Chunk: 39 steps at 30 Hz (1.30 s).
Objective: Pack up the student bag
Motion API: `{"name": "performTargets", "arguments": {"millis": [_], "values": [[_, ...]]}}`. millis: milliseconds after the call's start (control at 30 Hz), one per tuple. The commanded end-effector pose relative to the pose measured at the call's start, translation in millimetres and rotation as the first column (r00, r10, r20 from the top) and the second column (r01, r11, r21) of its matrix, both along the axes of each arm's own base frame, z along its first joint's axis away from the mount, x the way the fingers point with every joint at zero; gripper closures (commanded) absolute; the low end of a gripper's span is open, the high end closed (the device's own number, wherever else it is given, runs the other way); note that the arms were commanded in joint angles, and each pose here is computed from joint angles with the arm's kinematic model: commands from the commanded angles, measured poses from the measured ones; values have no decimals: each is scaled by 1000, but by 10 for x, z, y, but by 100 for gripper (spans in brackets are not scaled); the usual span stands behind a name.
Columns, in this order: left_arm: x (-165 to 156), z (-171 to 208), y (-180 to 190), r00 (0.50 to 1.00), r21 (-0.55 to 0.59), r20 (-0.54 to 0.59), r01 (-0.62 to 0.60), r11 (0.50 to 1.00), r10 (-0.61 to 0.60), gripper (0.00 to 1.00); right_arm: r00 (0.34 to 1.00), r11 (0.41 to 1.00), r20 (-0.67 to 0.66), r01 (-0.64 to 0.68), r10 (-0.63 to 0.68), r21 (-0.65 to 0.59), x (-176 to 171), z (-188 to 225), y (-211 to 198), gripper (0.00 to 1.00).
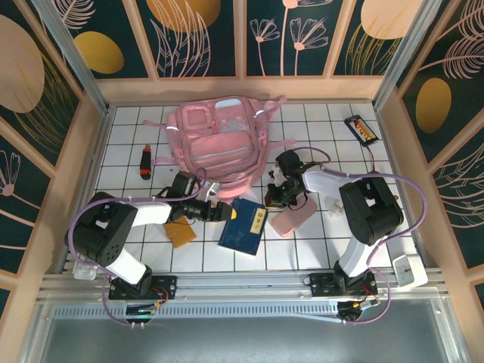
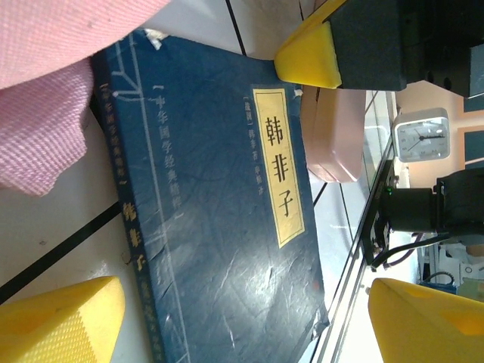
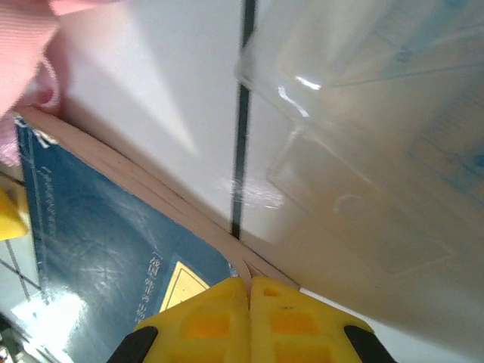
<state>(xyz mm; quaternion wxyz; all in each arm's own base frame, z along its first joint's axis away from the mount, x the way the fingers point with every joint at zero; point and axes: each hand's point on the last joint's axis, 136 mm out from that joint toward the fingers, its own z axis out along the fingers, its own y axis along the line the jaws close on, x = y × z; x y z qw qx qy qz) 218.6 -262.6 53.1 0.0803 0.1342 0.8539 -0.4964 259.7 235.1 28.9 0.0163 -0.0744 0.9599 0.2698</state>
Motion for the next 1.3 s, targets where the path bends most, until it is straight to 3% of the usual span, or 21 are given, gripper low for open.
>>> {"name": "performTargets", "arguments": {"millis": [0,200,500,567,700,833,933,1000,1167,1200,1267], "values": [[-28,-74,4,1000,24,-18,3,1000,-3,16,994,986,80,-88,78,141,-35,272,228,100],[-25,-115,41,1000,61,-1,7,998,-6,16,933,929,309,-267,183,257,-77,770,390,100],[-15,-247,56,1000,69,27,8,998,-9,14,798,832,548,-466,250,301,-229,1277,463,100],[-79,-126,4,997,-11,68,46,999,-45,13,758,808,602,-507,252,300,-258,1433,474,100],[-250,213,-27,954,-149,277,164,975,-118,11,670,749,694,-596,266,288,-388,1704,531,100],[-258,193,12,936,-117,330,169,979,-122,9,578,706,761,-668,295,234,-541,1820,567,100],[-272,241,-19,930,-152,345,190,970,-128,11,571,711,763,-668,303,218,-548,1791,559,100],[-267,344,-29,898,-175,423,215,961,-124,15,572,717,762,-664,305,212,-531,1752,559,100],[-236,743,-11,743,-188,666,260,947,-72,35,573,736,766,-646,293,202,-477,1737,555,100],[-237,768,-10,725,-175,685,269,947,-79,43,576,745,763,-638,293,195,-458,1715,543,100],[-291,812,-22,673,-143,728,334,932,-129,69,575,754,763,-630,295,184,-432,1697,527,100]]}}
